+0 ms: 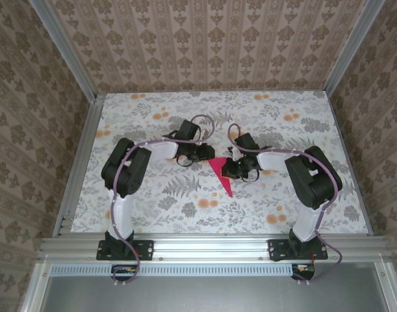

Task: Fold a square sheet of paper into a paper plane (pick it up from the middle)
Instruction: Fold the wing for the fifth time at the center of the table.

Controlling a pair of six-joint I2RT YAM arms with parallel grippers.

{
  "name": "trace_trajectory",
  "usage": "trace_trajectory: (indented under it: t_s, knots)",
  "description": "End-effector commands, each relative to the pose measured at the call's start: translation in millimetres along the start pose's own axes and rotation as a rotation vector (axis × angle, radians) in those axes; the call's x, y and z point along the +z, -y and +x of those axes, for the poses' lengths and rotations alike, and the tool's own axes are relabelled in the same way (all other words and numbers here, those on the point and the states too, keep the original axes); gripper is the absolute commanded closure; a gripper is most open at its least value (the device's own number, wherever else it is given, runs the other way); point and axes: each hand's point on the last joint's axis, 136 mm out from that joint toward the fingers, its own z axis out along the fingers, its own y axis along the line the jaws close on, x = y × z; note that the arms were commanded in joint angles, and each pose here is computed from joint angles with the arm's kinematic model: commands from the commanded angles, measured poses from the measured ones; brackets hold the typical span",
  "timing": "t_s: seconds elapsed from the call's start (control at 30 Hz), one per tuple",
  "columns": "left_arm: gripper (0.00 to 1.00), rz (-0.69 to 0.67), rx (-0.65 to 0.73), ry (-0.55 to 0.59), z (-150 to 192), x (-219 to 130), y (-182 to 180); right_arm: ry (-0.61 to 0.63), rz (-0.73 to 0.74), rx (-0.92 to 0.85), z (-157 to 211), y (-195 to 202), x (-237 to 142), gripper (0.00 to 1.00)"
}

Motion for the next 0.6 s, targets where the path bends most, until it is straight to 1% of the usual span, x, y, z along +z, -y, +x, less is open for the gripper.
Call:
trace_trajectory:
  t_s: [0.0,0.17,0.37,0.57]
  knots:
    - [0.71,-0.072,-0.014,-0.014,-1,4,-22,-0.143,0.206,0.067,50,64,20,0.93]
    - [0.71,-0.082,-0.029,-0.031,3,7,-30,-0.148,0.213,0.069,53,67,20,0.93]
    - [0.71,-0.105,-0.041,-0.057,12,14,-41,-0.121,0.183,0.064,44,57,16,0.93]
    - [0.71,-0.131,-0.015,-0.063,19,18,-54,-0.112,0.161,0.062,40,51,15,0.93]
